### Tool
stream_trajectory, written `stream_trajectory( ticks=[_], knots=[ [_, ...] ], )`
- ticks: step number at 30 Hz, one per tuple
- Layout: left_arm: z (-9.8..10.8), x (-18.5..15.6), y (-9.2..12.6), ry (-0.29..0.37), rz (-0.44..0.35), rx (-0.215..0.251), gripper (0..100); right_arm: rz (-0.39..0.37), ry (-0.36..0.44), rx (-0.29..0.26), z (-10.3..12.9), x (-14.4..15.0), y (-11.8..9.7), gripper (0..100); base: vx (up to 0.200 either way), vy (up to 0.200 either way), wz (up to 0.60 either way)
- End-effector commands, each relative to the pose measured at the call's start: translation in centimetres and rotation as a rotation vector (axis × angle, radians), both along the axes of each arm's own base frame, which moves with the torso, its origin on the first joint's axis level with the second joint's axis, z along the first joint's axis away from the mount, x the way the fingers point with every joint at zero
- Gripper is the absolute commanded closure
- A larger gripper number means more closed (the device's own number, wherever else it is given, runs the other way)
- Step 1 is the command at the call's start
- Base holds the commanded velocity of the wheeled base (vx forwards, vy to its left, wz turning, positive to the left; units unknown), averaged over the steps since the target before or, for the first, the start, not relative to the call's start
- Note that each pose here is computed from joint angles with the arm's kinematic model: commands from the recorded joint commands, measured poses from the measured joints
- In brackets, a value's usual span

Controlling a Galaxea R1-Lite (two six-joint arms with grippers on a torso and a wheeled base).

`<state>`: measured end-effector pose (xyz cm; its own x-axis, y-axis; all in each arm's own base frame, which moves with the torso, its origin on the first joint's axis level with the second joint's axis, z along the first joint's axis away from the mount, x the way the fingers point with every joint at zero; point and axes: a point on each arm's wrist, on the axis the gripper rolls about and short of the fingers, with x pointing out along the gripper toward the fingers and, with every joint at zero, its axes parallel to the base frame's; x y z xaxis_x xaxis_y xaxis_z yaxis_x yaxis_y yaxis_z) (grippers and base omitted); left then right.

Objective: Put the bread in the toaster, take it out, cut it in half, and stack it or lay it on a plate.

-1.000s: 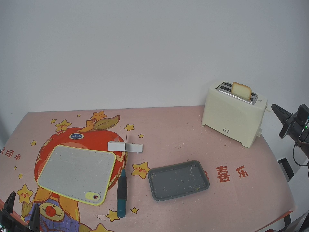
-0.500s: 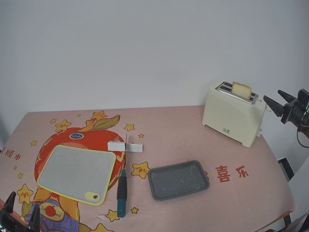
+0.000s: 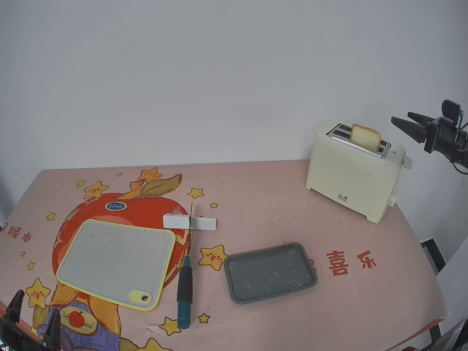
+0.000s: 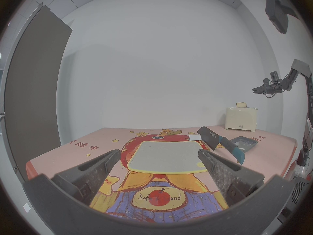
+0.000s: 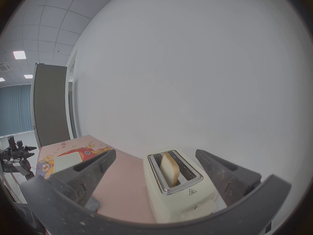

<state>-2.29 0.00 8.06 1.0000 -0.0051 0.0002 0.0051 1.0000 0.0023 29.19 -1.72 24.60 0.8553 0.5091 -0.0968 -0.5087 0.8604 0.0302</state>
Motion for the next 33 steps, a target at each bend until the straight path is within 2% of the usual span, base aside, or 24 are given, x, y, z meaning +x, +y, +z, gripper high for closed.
stream_trajectory(
  ticks=[1, 4, 10, 31, 32, 33],
  knots=[
    [-0.5, 0.0, 0.0, 0.005, -0.001, 0.001, 0, 0.047, 0.073, -0.016, -2.7, 3.0, 0.8, 0, 0.000, 0.000, 0.00],
    [-0.5, 0.0, 0.0, 0.005, -0.001, 0.001, 0, 0.057, 0.116, -0.017, -4.3, 4.3, 1.3, 0, 0.000, 0.000, 0.00],
    [-0.5, 0.0, 0.0, 0.006, -0.001, 0.001, 0, 0.046, 0.102, -0.018, -5.8, 6.2, 1.1, 0, 0.000, 0.000, 0.00],
    [-0.5, 0.0, 0.0, 0.006, -0.003, 0.001, 0, 0.017, 0.099, -0.033, -6.4, 7.0, 1.5, 0, 0.000, 0.000, 0.00],
    [-0.5, 0.0, 0.0, 0.006, -0.003, 0.001, 0, 0.016, 0.099, -0.034, -6.4, 7.0, 1.5, 100, 0.000, 0.000, 0.00],
    [-0.5, 0.0, 0.0, 0.006, -0.003, 0.001, 0, 0.016, 0.096, -0.036, -6.4, 7.0, 1.5, 100, 0.000, 0.000, 0.00]
  ],
)
